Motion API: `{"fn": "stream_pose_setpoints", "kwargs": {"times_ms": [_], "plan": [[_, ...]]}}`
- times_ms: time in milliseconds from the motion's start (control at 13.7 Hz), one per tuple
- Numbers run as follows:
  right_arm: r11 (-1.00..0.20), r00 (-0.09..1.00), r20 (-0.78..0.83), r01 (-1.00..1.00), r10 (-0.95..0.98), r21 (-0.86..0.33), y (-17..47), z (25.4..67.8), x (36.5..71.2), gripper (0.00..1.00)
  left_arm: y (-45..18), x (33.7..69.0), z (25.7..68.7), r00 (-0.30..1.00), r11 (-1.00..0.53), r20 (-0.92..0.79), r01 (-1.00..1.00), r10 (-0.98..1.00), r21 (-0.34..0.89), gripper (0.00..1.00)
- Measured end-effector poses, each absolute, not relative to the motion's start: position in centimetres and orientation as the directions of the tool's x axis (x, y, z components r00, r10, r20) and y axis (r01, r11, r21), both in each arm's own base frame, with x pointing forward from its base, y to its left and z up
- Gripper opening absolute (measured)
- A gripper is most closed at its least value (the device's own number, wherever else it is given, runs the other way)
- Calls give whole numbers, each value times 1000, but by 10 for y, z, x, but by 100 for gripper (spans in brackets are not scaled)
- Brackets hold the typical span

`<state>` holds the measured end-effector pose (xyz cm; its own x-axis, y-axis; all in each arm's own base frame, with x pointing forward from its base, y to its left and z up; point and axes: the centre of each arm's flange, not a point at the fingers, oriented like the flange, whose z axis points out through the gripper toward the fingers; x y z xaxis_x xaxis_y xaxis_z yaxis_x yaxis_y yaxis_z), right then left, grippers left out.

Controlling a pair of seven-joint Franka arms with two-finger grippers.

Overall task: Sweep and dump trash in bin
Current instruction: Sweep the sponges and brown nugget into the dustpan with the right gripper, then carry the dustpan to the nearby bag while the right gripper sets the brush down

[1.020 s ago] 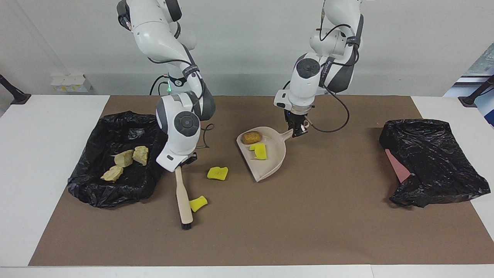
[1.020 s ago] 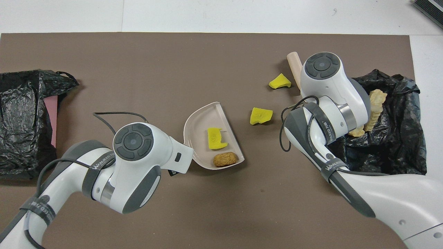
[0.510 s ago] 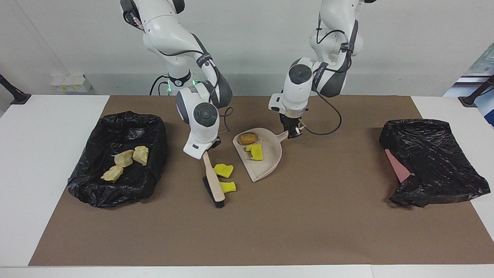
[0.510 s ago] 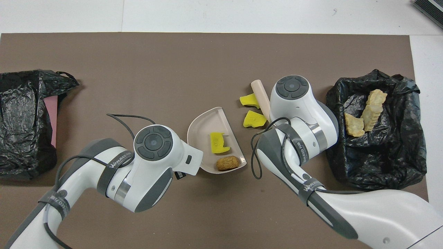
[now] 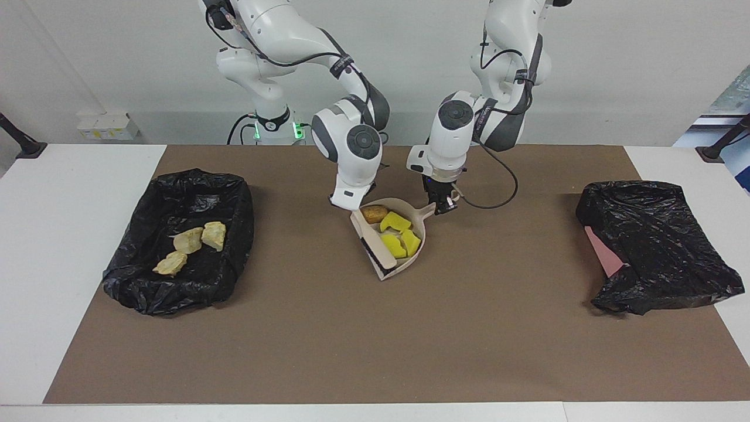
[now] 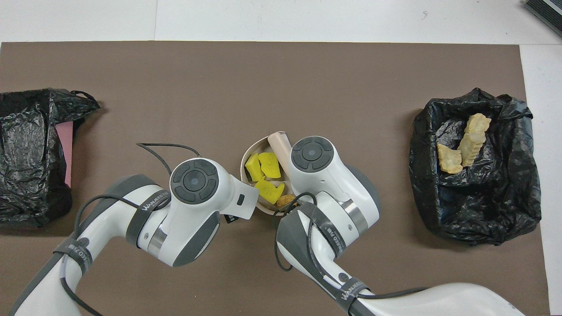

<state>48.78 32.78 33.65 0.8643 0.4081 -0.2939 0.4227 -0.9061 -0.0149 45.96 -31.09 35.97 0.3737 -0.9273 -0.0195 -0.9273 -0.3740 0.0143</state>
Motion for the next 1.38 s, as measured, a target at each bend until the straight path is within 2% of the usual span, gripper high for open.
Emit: {"fn": "stream_pose_setpoints", "kwargs": {"times_ms": [291,583,728,874,1384], "plan": [[-948,908,-284,319,309,-12,327,343,492,26,-291,479,356,378,-378,11,-926,-926,-3,31],[-984,953,-261,170,153,45,304,390,495,26,-258,504,352,308,-308,29,-951,-951,-4,31],[-995,964,-257,80,61,67,323,402,469,26,-243,514,353,288,-289,31,-957,-957,-3,31],[-999,957,-291,26,16,32,350,400,432,26,-222,527,362,283,-283,17,-959,-959,12,31],[-1000,963,-271,-9,-2,-24,422,379,319,26,-144,583,434,268,-266,20,-962,-963,61,31]]}}
